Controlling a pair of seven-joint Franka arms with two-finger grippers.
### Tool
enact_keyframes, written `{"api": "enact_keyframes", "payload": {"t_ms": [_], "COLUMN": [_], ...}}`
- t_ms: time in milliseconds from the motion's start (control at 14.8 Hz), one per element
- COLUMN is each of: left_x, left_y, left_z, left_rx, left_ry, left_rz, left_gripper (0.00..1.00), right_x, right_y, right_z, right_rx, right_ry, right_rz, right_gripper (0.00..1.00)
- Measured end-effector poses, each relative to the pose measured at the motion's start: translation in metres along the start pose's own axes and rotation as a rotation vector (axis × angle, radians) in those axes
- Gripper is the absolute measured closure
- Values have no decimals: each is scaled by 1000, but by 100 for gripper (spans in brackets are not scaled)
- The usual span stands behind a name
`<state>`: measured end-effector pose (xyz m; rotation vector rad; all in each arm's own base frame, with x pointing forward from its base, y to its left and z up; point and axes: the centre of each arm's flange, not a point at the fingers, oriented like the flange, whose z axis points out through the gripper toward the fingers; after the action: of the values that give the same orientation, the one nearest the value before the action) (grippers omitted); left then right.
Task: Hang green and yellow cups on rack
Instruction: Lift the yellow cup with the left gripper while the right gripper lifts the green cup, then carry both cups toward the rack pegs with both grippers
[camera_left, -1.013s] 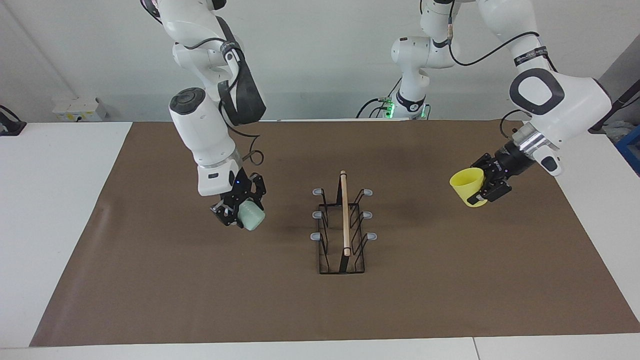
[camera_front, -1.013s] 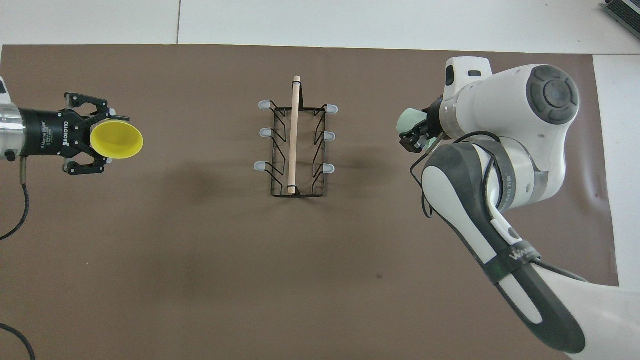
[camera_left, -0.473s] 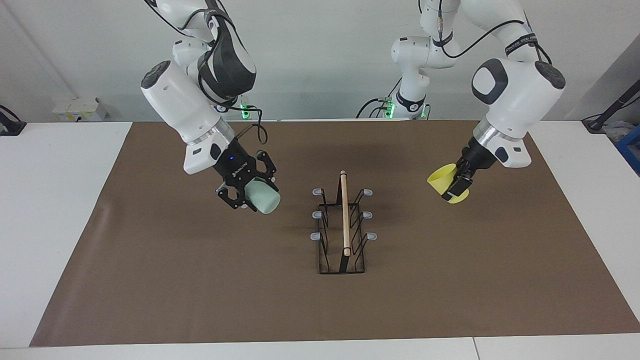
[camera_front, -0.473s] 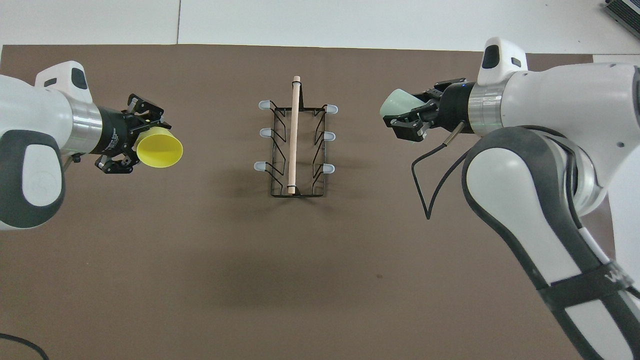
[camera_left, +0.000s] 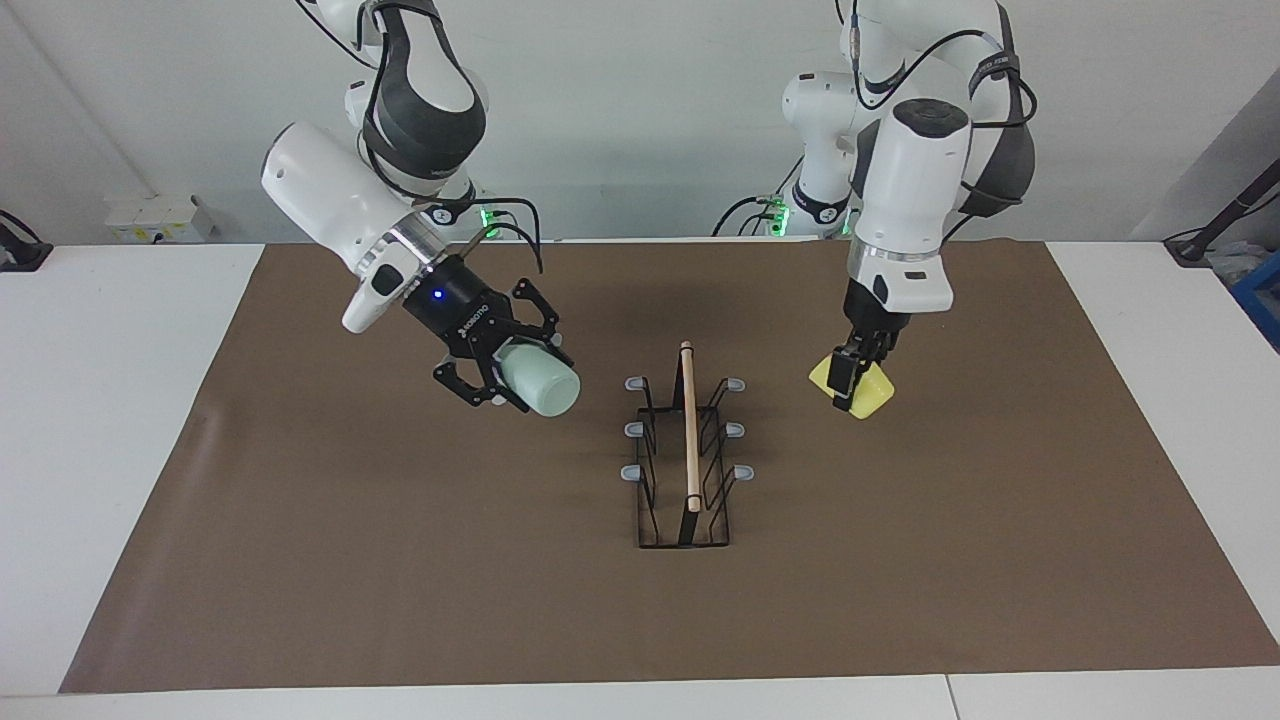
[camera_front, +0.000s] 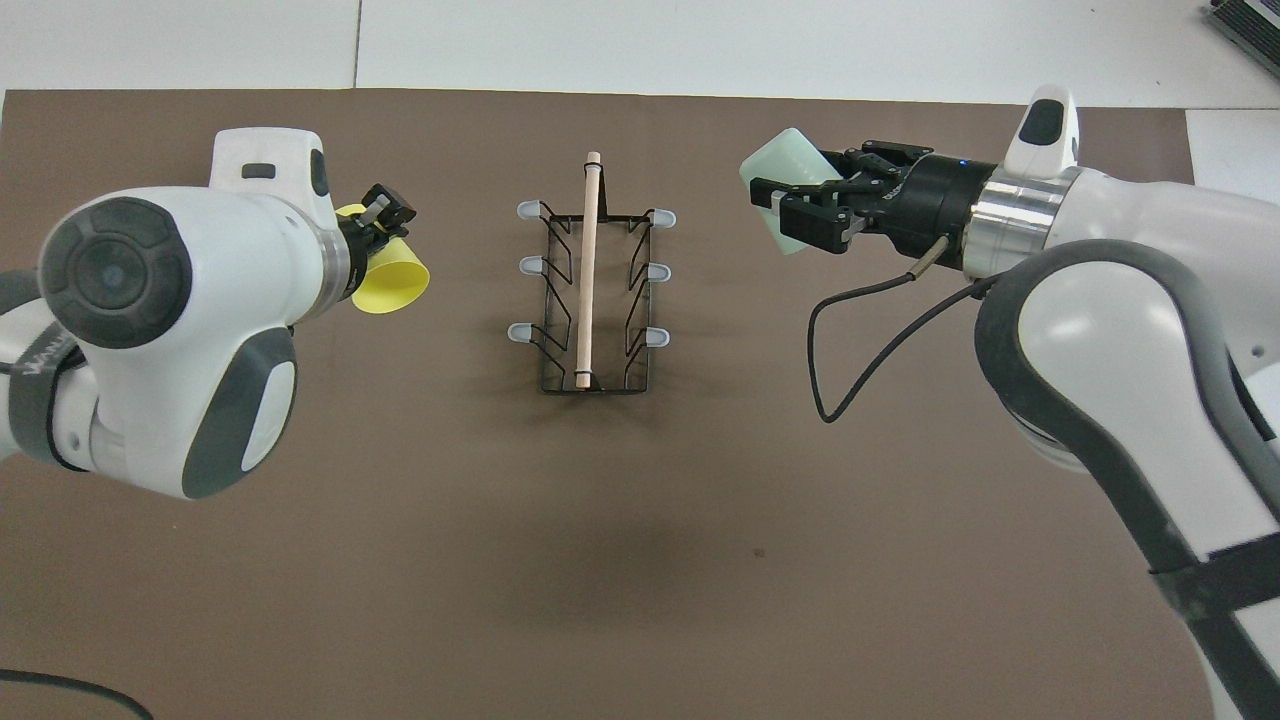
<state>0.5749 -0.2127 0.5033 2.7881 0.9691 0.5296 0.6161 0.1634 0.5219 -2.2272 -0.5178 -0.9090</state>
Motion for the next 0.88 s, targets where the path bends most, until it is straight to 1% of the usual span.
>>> {"api": "enact_keyframes", "payload": {"t_ms": [135,270,405,473,608,675,878], "left_x": [-24,-47,-73,-85,-107,-117,-138], "left_y": [13,19,24,27,30,29,27], "left_z": [3,10,15,17,21,24,32], "left_rx": [-56,-55,-41,-44,-72,-87,-106], "left_ry": [58,119,214,270,363,389,432], "left_rz": [59,117,146,136,92,81,89], "left_gripper": [30,30,30,30,30,30,30], "right_x": [-11,-23,-35,-43,-59,-67,-90], "right_y": [-7,-15,-18,-19,-18,-19,-31], "right_z": [4,6,2,0,-1,0,15], "right_rx": [26,60,84,93,104,108,126], "right_ry": [71,139,211,247,318,352,441], "right_rz": [30,47,64,78,111,129,183], "right_gripper": [30,30,30,30,30,30,30]}}
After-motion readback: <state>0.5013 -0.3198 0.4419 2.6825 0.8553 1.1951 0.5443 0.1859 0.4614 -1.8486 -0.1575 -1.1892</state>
